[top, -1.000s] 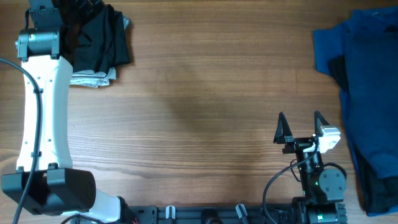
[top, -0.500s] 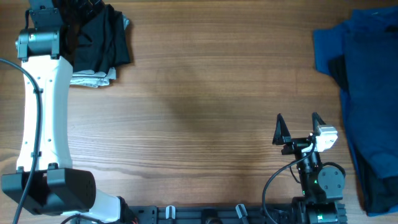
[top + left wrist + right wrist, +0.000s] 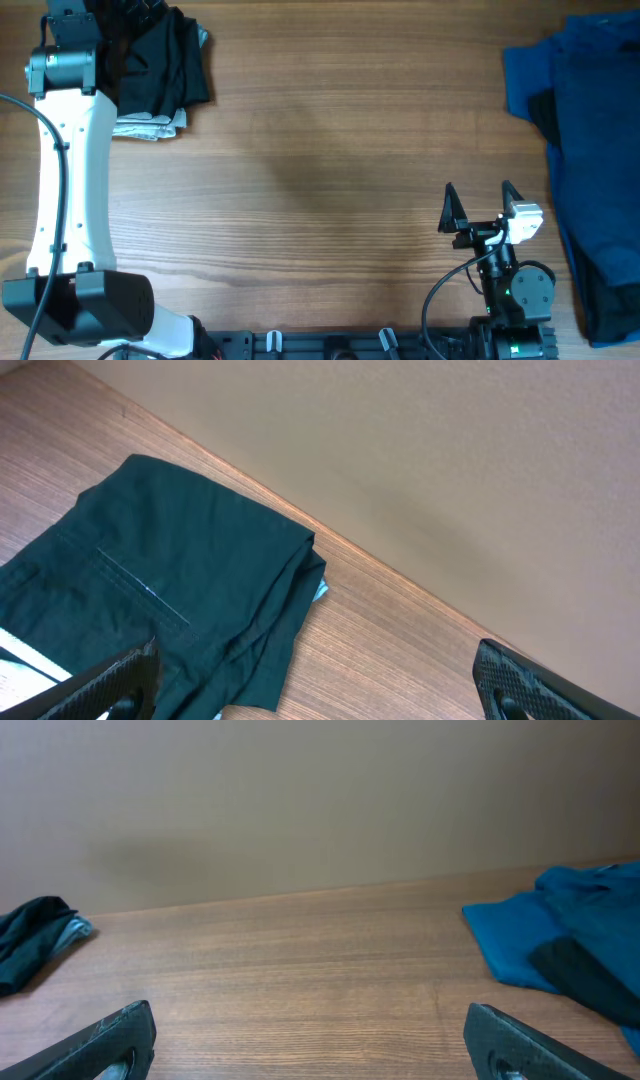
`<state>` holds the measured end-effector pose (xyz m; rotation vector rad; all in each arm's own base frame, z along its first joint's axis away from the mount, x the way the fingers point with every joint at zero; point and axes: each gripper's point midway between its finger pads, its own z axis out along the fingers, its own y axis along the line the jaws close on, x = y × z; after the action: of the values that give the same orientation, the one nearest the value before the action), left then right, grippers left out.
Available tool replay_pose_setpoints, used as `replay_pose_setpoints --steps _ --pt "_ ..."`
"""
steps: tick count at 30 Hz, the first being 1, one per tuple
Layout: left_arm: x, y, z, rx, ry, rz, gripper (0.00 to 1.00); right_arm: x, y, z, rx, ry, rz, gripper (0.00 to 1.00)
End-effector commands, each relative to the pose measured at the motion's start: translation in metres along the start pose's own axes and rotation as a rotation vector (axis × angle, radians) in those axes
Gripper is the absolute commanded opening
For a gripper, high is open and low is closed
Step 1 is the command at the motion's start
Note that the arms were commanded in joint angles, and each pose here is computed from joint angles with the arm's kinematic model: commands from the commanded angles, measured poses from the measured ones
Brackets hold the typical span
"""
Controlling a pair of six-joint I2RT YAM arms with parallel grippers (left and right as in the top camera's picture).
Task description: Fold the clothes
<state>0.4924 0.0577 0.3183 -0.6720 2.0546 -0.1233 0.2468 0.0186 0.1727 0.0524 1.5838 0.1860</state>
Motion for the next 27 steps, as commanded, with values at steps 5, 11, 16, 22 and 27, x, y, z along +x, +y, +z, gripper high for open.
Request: replay_pose_setpoints --steps 5,11,16,22,27 --pt "0.01 -0.005 -0.054 0.005 0.03 0.026 1.0 -0.002 0.005 -0.001 -0.027 -0.01 -0.014 1.0" --pt "0.011 -0.023 -0.168 0.15 -0.074 0.05 1.0 -0.002 0.005 -0.001 -0.027 -0.01 -0.014 1.0" --pt "0.057 0.014 -0.215 0.175 -0.095 0.051 1.0 -0.002 0.005 -0.001 -0.027 -0.01 -0.015 1.0" --pt "0.143 0.075 -0.211 0.114 -0.047 0.059 1.0 -0.002 0.005 -0.001 -0.028 -0.009 -0.015 1.0" --pt "0.206 0.113 -0.184 0.075 -0.004 0.058 1.0 -0.002 0.005 -0.001 -0.027 -0.01 -0.015 1.0"
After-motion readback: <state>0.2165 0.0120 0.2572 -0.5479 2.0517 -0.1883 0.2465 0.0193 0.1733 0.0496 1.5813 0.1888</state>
